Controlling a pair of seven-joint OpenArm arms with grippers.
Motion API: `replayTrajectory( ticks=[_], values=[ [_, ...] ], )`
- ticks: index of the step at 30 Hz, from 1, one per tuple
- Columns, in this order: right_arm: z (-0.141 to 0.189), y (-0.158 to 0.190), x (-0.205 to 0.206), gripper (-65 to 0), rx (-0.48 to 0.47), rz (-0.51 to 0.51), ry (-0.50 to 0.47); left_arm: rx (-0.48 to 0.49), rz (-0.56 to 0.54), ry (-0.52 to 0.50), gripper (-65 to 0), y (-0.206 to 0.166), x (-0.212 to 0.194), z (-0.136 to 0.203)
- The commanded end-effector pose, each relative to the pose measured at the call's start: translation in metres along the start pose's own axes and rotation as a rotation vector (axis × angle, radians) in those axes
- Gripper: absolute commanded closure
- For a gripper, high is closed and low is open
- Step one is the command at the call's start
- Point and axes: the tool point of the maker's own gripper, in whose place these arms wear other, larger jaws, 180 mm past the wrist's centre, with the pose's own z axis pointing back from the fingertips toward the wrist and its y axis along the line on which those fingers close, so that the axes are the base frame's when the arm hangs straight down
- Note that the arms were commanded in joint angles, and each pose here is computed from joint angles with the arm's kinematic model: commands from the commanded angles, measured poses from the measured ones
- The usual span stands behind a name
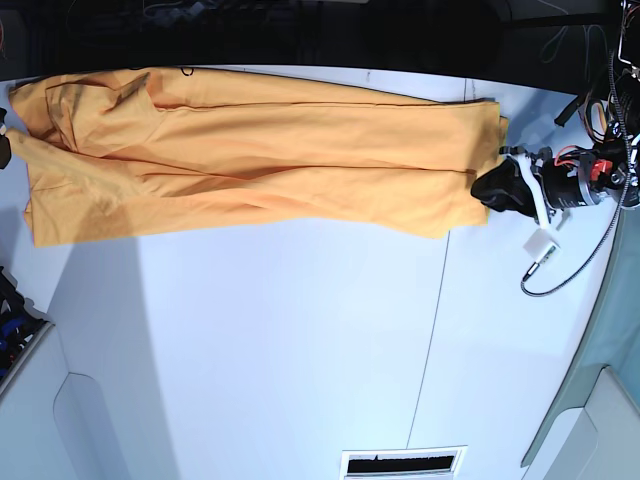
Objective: Layout the t-shirt on the table in an organized manner, then fold the t-shirt properly
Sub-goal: 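Grasp the folded edge with the left gripper and fold it over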
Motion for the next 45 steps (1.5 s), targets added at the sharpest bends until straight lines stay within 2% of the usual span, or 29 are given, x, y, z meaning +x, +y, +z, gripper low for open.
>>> replayTrajectory(
  ticks=[1, 4, 7, 9, 14, 21, 26, 31, 32, 33, 36, 37, 39, 45],
  values=[
    [0.003, -0.004, 0.025, -31.2, -0.015, 0.026, -0.064, 0.008, -0.008, -0.083, -21.5, 0.007, 0.027, 0.013],
    [-0.003, -0.006, 0.043, -31.2, -0.046, 0.029, -0.097, 0.030, 0.017, -0.177, -21.7, 0.017, 0.048, 0.026],
    [-0.013, -0.008, 0.062, -31.2, -0.065, 0.018, -0.134, 0.040, 0.008, -0.182, -32.1, 0.017, 0.051, 0.023],
    [-0.023, -0.012, 0.070, -31.2, -0.068, -0.015, -0.159, 0.044, 0.003, -0.173, -35.5, 0.014, 0.047, 0.016],
    [-0.072, -0.012, 0.071, -31.2, -0.059, -0.097, -0.131, 0.081, -0.004, -0.209, -35.5, 0.017, 0.046, -0.003],
    [-0.132, 0.008, 0.053, -31.2, -0.050, -0.059, -0.047, 0.100, 0.089, -0.160, -35.5, 0.040, 0.041, -0.039],
    [-0.146, 0.023, 0.044, -31.2, -0.022, -0.051, -0.004, 0.106, 0.108, -0.105, -35.5, 0.049, 0.038, -0.057],
    [-0.146, 0.022, 0.040, -30.2, -0.031, -0.024, 0.013, 0.093, 0.056, -0.024, -35.4, 0.040, 0.022, -0.070],
    [-0.146, 0.022, 0.040, -26.7, -0.030, -0.024, 0.013, 0.089, 0.041, -0.005, -34.4, 0.038, 0.018, -0.072],
    [-0.146, 0.023, 0.040, -21.5, -0.022, -0.020, 0.013, 0.086, 0.027, 0.013, -29.7, 0.035, 0.015, -0.074],
    [-0.146, 0.024, 0.039, 0.0, -0.014, 0.003, 0.023, 0.072, -0.001, 0.060, -4.3, 0.029, 0.005, -0.079],
    [-0.146, 0.024, 0.039, 0.0, -0.015, 0.002, 0.022, 0.068, -0.005, 0.079, 0.0, 0.027, 0.002, -0.080],
    [-0.146, 0.023, 0.040, 0.0, -0.017, 0.003, 0.021, 0.064, -0.009, 0.107, 0.0, 0.026, -0.003, -0.081],
    [-0.138, 0.027, 0.061, 0.0, 0.003, 0.034, -0.023, 0.064, -0.016, 0.100, 0.0, 0.031, 0.010, -0.067]
  ],
)
